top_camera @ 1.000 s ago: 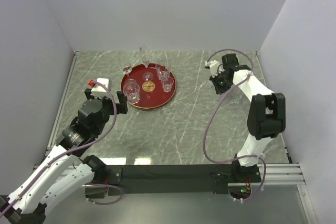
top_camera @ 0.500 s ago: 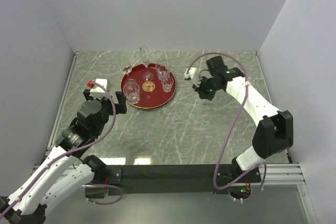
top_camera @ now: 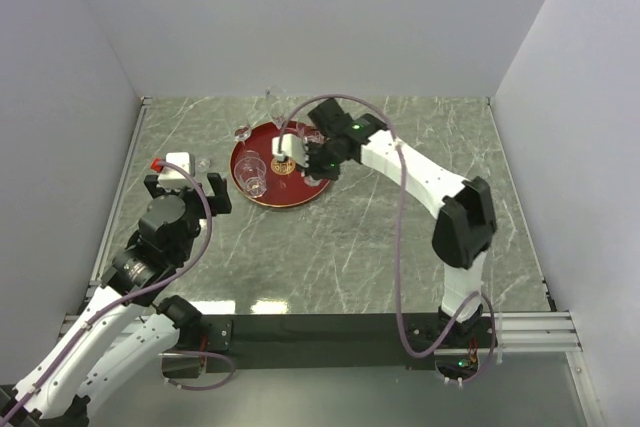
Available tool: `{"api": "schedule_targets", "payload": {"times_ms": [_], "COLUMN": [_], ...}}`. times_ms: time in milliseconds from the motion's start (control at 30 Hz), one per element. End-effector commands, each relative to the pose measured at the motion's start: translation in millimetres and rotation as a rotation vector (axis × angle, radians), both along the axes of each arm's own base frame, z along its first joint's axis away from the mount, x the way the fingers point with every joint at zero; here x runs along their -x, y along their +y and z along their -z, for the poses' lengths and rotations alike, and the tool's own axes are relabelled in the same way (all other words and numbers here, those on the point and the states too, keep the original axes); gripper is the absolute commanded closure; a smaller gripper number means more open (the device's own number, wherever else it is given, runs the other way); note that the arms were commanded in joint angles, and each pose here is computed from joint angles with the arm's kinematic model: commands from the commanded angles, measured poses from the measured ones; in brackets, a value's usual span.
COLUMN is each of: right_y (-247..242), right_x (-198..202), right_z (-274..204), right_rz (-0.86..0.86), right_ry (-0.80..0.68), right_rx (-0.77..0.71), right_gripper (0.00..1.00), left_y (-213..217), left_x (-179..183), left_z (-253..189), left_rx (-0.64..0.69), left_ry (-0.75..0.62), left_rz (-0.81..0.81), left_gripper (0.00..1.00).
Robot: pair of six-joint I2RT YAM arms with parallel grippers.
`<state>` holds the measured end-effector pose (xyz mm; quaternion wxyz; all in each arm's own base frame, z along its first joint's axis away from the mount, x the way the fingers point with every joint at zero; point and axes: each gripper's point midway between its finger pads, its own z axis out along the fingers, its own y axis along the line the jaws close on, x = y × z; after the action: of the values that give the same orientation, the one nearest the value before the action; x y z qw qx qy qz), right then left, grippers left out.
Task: Place the glasses into the tray
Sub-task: Place the glass into the tray
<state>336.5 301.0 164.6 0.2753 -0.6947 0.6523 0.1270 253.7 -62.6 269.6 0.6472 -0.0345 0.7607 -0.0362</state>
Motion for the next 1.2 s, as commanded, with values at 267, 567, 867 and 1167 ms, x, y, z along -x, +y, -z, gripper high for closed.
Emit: {"api": "schedule_targets", "payload": {"times_ms": [267,567,867,1167], "right_y": [69.4,85.3,92.7,91.8], "right_x": [-52.4,-87.0,-105.7,-109.9], "right_z": [12.0,40.3,43.5,48.5], "right_rz": [-0.078,-0.079,-0.049,-0.029], "right_ry": [-0.166,-0.224,-0.259,-0.265], "right_rx": [0.013,0.061,0.043,0.034], "right_gripper": [1.0,1.0,0.94,0.83], "left_y": [15.7,16.1,16.9,18.0], "left_x": [-1.4,-3.1,-4.3,-3.8], "left_z": [-14.0,-13.1,-11.6,-13.3], "left_rx": [0.031,0.03,0.028,0.034], "left_ry": [-0.065,-0.064,-0.061,-0.068], "left_rz": [-0.079,-0.081,-0.082,-0.084], "left_gripper": [0.06,0.06,0.06,0.06]}}
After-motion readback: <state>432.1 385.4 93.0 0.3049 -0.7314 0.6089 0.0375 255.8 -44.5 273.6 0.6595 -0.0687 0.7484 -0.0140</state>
